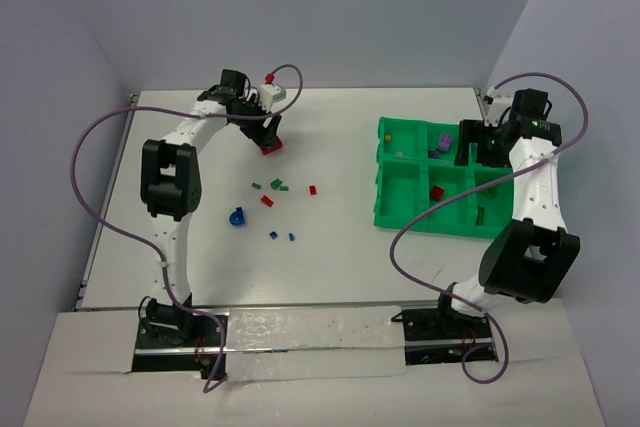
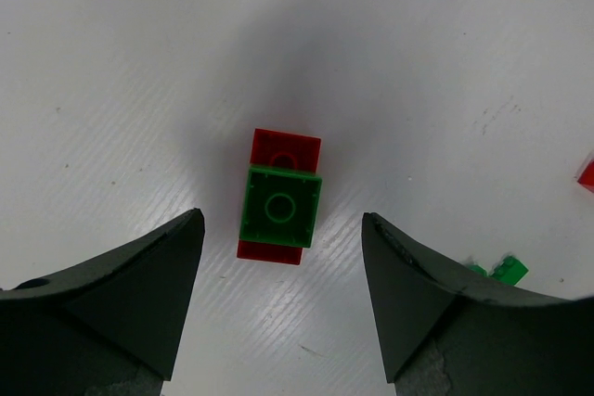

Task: Sort the legos into containers by color

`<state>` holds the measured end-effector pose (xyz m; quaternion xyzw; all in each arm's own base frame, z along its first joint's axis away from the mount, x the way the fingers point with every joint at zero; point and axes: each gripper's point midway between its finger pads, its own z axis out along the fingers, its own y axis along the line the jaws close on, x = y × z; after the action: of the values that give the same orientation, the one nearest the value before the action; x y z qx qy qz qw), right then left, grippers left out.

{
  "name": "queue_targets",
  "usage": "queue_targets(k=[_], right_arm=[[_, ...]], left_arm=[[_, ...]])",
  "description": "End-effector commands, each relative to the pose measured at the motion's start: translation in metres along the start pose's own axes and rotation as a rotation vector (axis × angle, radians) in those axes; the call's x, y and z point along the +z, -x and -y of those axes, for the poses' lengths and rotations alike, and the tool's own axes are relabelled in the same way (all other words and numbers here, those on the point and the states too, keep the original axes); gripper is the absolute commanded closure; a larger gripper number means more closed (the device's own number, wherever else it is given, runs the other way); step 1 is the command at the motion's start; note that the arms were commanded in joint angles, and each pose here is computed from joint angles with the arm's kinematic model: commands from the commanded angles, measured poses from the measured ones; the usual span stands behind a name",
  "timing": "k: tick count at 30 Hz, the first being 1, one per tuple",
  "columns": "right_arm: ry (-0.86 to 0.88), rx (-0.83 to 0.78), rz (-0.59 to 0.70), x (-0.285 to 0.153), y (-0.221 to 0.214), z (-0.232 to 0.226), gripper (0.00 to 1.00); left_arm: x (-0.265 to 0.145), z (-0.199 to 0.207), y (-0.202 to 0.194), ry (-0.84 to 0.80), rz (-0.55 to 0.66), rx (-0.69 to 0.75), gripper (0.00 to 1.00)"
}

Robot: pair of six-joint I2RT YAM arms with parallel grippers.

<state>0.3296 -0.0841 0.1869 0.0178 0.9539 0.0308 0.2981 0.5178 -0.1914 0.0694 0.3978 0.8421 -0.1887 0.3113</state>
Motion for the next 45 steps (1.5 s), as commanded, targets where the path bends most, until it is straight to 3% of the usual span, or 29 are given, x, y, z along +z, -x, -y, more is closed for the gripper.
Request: queue_targets(k=[1,9,20,24,28,32,33,34,40,45], right_arm=[[0.018,-0.003,0.028,-0.006,0.012,-0.005,0.00],[0.029,-0.007,0.024,-0.005,0.013,-0.007,0.00],[0.027,-0.011,0.019,-0.005,0.011,-0.007,0.00],[0.029,-0.010,0.020,-0.005,0.012,-0.008,0.00],[0.078,-0.024,0.041,-0.006,0.019,-0.022,0.00],[0.220,-0.056,0.088,-0.008,0.028,-0.061,0.00],[0.322,-0.076,0.113,-0.010,0.030,-0.088,0.00],[0.330,-0.070,0.113,-0.010,0.030,-0.090,0.00],[0.825,-0.190,0.168,-0.038,0.034,-0.209,0.00],[1.088,-0.240,0.152,-0.067,0.029,-0.272,0.00]], left_arm=[[0.004,0.006,0.008,-0.010,0.010,0.049,0.24],[0.013,-0.001,0.004,0.042,-0.005,0.052,0.39],[0.016,0.000,-0.002,0.056,-0.028,0.080,0.47],[0.015,0.002,0.000,0.051,-0.020,0.082,0.58],[0.002,0.009,0.017,0.030,0.025,0.081,0.82],[-0.023,0.033,0.039,-0.045,0.097,0.052,0.96],[-0.040,0.052,0.052,-0.115,0.144,0.022,1.00],[-0.052,0.055,0.060,-0.112,0.166,0.034,1.00],[-0.140,0.178,0.079,-0.595,0.329,-0.153,1.00],[-0.193,0.226,0.081,-0.778,0.385,-0.304,1.00]])
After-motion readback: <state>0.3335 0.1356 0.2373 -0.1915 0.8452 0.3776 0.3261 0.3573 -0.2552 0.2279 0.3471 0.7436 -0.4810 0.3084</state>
